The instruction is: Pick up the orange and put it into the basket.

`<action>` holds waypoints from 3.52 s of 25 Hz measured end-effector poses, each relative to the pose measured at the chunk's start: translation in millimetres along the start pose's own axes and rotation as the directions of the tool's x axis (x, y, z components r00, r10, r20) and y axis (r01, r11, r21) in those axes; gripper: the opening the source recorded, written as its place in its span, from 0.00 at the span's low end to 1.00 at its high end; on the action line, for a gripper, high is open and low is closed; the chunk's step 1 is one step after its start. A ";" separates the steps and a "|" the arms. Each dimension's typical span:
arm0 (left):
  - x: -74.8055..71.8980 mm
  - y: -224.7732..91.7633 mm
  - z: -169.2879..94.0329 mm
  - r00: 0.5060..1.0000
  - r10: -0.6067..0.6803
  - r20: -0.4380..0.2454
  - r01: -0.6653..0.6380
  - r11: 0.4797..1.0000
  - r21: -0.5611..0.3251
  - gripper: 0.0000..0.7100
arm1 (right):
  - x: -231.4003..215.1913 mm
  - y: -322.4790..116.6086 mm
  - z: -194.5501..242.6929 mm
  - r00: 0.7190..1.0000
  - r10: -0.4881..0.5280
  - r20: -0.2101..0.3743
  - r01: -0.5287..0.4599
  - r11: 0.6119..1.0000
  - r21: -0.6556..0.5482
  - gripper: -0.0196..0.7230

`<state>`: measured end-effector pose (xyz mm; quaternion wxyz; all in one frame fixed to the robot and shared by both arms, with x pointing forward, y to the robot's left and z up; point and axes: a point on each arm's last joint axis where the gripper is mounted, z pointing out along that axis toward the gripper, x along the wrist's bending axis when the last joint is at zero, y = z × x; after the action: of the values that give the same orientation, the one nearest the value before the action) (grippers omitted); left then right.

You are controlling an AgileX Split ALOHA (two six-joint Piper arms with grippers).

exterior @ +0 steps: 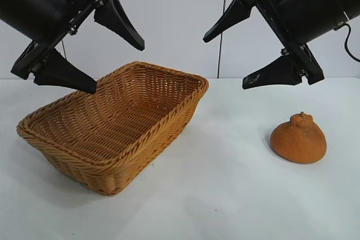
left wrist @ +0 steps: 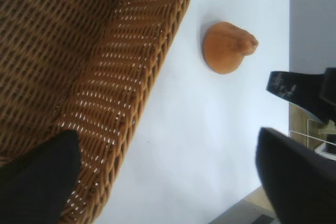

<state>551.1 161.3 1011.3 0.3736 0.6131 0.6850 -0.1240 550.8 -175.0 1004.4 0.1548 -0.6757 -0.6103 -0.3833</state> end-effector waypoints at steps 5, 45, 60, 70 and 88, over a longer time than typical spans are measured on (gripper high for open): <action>0.0 0.0 0.0 1.000 0.000 0.000 0.000 1.000 0.000 0.91 | -0.1 0.1 0.0 1.000 -0.001 0.001 0.001 1.000 -0.001 0.83; -5.4 -25.6 -51.8 0.928 -0.207 -0.308 0.208 0.978 -0.030 0.91 | -0.1 0.0 0.0 1.000 -0.001 0.002 0.001 1.000 0.000 0.83; 19.3 -37.8 -34.0 0.756 -0.575 -0.312 0.501 0.816 -0.289 0.91 | -0.2 0.0 0.0 1.000 -0.001 0.002 0.001 1.000 0.000 0.83; 47.6 -34.3 12.3 0.705 -0.590 -0.393 0.524 0.807 -0.271 0.91 | -0.2 0.1 0.0 1.000 -0.001 0.003 0.001 1.000 -0.001 0.83; 87.7 -36.9 68.2 0.668 -0.599 -0.442 0.535 0.799 -0.274 0.61 | -0.2 0.0 0.0 1.000 0.000 0.002 0.000 1.000 0.000 0.83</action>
<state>544.0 176.0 895.3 0.1588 0.3556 0.9207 -0.0262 550.7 -175.1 1004.2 0.1543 -0.6763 -0.6104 -0.3824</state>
